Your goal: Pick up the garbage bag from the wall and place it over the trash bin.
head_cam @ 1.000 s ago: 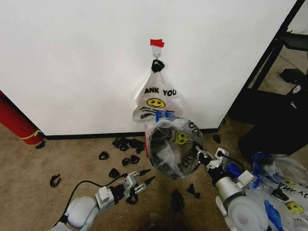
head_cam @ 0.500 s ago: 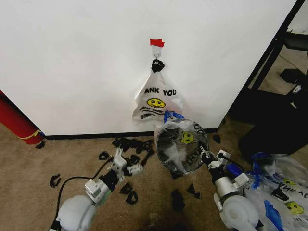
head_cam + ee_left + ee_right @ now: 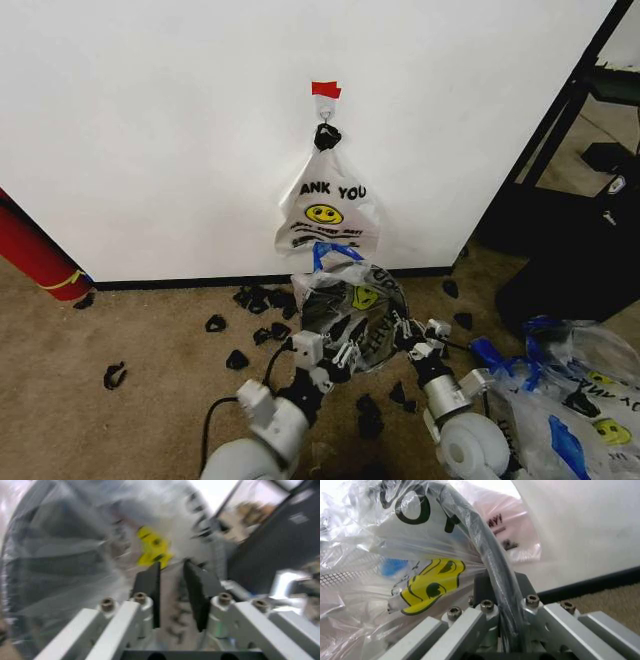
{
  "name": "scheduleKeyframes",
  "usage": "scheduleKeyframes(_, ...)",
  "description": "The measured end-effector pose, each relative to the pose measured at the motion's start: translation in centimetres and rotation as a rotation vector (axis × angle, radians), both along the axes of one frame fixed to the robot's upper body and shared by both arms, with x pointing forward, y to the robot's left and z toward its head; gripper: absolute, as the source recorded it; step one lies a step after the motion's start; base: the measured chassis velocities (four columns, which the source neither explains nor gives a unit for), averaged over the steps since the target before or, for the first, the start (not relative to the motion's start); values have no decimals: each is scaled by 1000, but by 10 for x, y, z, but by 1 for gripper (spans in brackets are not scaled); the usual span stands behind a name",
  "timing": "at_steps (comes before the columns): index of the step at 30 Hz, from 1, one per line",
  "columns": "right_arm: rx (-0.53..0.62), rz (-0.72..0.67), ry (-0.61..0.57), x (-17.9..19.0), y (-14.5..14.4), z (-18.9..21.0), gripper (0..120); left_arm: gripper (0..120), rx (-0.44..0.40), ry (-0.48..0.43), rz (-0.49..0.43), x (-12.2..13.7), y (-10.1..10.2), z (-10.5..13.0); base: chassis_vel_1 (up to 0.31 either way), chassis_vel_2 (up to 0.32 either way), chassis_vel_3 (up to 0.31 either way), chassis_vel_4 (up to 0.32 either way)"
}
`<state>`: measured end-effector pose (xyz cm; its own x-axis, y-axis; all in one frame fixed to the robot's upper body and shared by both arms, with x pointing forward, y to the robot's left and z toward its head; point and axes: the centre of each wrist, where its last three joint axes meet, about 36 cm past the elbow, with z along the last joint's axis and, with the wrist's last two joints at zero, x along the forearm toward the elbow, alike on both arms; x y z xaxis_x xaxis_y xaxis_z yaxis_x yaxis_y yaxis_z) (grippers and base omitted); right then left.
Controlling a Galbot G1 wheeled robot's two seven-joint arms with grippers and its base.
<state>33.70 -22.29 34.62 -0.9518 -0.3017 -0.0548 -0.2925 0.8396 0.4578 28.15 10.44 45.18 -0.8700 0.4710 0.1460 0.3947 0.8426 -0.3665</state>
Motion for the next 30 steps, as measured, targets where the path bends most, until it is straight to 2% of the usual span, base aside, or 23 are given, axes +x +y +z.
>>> scheduleKeyframes(1, 0, 0, 0, 0, 0, 0, 0, 15, 0, 0, 0, 0, 0, 0, 0, 0, 0, 0)
scheduleKeyframes(5, -16, 18, -42, 7, 0, -5, 0, 0, 74, 41, 35, 14, -9, 3, 0, 0, 0, 0)
scheduleKeyframes(9, -27, 32, -58, 9, 1, -8, 0, 0, 94, 69, 56, 23, -16, 10, 0, 0, 0, 0)
scheduleKeyframes(15, -31, 51, -65, 9, 7, -9, 0, 0, 134, 111, 135, 40, -36, 21, 0, 0, 0, 0)
scheduleKeyframes(19, -42, 55, -66, 7, 12, -9, 0, 0, 252, 106, 178, 44, -49, 15, 0, 0, 0, 0)
scheduleKeyframes(20, -42, 55, -66, 7, 12, -9, 0, 0, 252, 106, 178, 44, -49, 15, 0, 0, 0, 0)
scheduleKeyframes(25, -45, 61, -72, -2, 16, -5, 0, 0, 390, 58, 214, 47, -51, 2, 0, 0, 0, 0)
scheduleKeyframes(30, -48, 64, -74, -9, 18, -2, 0, 0, 441, 54, 232, 49, -50, 0, 0, 0, 0, 0)
